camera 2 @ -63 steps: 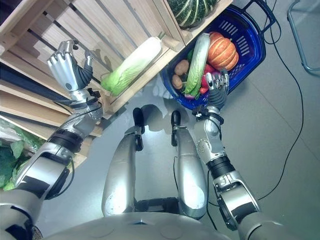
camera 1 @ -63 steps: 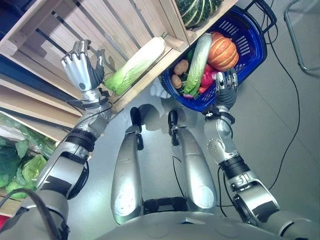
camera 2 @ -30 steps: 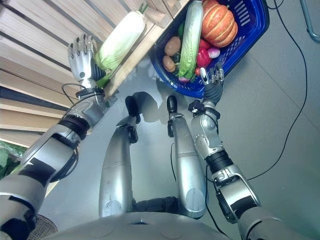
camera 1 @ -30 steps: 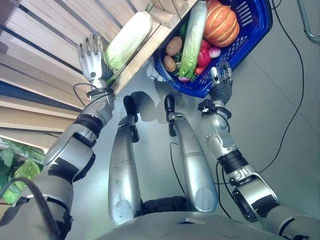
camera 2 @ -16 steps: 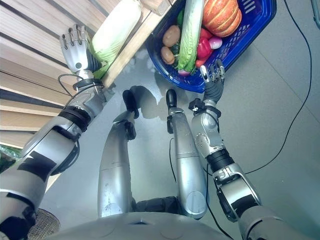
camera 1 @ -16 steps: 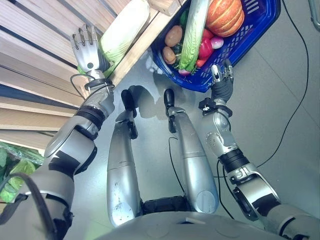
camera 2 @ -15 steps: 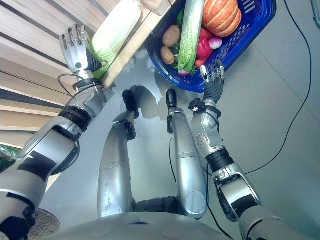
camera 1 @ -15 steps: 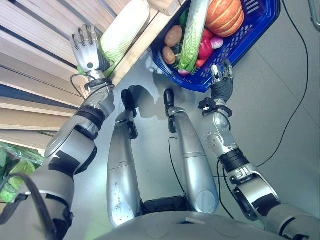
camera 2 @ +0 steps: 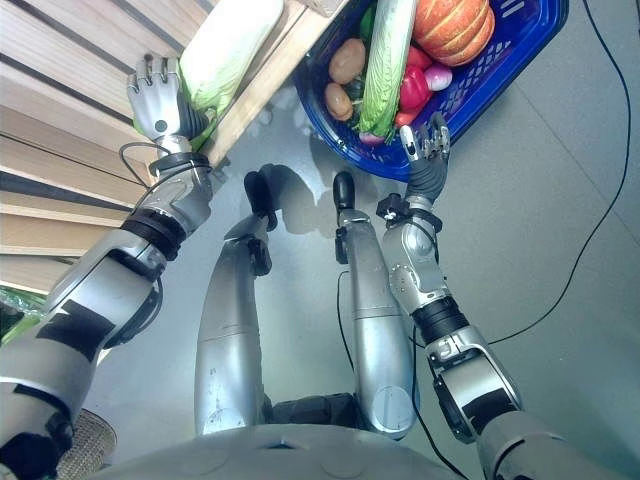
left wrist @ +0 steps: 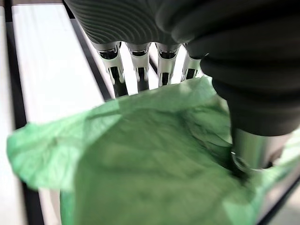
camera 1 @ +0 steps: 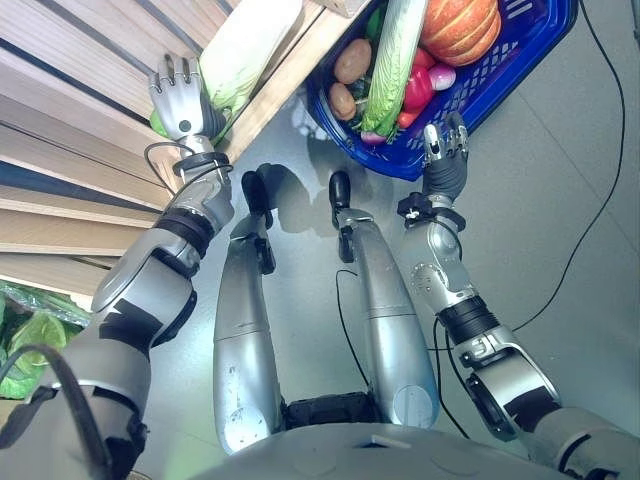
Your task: Pick up fruits and vegetables into the basket
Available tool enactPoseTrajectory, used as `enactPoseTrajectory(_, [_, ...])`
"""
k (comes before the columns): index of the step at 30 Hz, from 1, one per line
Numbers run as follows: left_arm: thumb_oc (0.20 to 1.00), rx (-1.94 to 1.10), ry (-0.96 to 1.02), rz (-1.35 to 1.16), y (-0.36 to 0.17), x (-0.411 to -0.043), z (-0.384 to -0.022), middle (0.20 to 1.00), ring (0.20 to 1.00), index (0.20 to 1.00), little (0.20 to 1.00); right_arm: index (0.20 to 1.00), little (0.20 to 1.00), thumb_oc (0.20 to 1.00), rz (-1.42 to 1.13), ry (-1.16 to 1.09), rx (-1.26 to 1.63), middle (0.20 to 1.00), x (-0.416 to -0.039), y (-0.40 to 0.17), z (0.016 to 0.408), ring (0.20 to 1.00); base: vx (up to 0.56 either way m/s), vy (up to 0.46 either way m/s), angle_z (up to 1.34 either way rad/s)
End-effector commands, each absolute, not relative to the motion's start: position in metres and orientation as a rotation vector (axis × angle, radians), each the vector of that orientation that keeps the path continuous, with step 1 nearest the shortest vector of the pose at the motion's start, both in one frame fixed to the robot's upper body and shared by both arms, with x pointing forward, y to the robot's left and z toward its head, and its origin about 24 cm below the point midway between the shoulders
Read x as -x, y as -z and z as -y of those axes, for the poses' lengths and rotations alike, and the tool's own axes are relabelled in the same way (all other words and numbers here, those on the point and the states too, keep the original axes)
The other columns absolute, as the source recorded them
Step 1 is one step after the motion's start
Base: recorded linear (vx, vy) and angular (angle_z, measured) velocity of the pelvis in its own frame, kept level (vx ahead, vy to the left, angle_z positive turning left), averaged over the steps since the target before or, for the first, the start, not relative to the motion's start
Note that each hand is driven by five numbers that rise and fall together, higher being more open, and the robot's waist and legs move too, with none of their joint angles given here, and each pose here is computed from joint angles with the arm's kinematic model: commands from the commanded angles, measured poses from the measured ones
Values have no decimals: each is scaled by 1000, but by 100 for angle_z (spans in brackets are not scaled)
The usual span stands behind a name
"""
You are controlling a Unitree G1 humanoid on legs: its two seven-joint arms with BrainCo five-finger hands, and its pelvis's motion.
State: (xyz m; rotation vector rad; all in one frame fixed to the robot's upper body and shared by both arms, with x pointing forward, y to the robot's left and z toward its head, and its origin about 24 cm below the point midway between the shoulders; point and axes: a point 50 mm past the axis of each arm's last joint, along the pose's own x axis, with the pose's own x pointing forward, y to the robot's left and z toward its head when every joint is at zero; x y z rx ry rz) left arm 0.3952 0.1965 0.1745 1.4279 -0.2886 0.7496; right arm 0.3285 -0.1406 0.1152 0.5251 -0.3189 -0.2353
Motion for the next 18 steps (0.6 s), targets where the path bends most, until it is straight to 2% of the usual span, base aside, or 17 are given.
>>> enactPoseTrajectory(1, [200,-1498,-727,230,-165,-395,-207,200,200,200,200,1000,1000,1000,391,193,-555,1000,-318,-124,137,1000,0,0,0])
enactPoseTrajectory(9, [200,-1457,-787,353,-173,-391,-213,200,200,200,200,1000,1000,1000,370,170,-568,1000,-314,-115,137,1000,0,0,0])
enactPoseTrajectory(18, [200,-1288,-907,490,-157,-363,-239,200,200,200,200,1000,1000,1000,367,165,-568,1000,-304,-105,142,1000,10,0,4])
